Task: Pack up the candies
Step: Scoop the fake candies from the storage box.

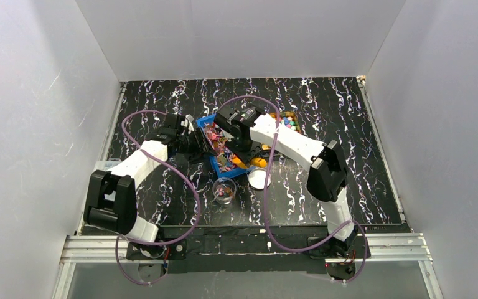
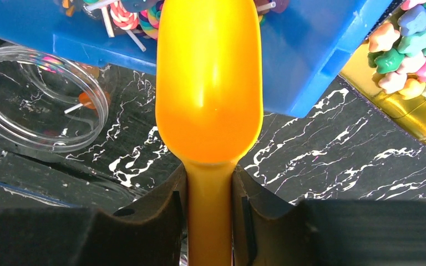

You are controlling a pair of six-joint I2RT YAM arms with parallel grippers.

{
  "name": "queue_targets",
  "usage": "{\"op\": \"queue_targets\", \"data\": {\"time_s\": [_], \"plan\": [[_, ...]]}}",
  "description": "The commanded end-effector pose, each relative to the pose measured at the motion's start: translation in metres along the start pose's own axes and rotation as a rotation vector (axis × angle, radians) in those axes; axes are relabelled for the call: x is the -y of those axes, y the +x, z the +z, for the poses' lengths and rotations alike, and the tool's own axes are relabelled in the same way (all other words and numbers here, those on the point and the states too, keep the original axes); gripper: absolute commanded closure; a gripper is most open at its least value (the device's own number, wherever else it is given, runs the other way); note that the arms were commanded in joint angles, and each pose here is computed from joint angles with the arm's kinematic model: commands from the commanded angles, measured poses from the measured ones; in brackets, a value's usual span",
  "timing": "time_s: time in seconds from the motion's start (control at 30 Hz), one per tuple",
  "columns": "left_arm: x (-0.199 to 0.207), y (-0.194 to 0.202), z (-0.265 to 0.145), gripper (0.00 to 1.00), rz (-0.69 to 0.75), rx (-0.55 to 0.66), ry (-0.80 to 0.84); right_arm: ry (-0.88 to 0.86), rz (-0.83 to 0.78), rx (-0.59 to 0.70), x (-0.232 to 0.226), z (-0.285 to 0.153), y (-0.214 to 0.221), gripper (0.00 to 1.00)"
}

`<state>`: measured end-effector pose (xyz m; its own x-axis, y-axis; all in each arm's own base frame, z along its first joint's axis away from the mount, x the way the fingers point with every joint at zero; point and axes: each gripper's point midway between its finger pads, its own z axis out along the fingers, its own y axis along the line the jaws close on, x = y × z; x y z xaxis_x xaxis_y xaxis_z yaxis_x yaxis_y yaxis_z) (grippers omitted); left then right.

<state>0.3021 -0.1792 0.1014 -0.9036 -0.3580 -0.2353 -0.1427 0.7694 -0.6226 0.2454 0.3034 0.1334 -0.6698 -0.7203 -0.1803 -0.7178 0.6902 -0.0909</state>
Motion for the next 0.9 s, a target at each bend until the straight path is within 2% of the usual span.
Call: {"op": "queue_targets", "data": {"time_s": [0.0, 0.17, 0.47, 0.87], "plan": [[0.012, -0.005, 0.000, 0.56, 0.022, -0.008, 0.033, -0.014, 0.002, 0.057, -0.002, 0.008, -0.023, 0.99], [0.012, -0.001, 0.004, 0.67, 0.028, -0.030, 0.034, -0.012, 0.018, 0.111, -0.002, 0.014, -0.030, 0.99], [0.010, 0.005, 0.008, 0.79, 0.041, -0.053, 0.033, -0.017, 0.090, 0.271, -0.005, 0.033, -0.048, 0.99], [0.012, 0.013, 0.012, 0.88, 0.068, -0.095, 0.027, -0.006, 0.150, 0.475, -0.001, 0.047, -0.057, 0.99]]}}
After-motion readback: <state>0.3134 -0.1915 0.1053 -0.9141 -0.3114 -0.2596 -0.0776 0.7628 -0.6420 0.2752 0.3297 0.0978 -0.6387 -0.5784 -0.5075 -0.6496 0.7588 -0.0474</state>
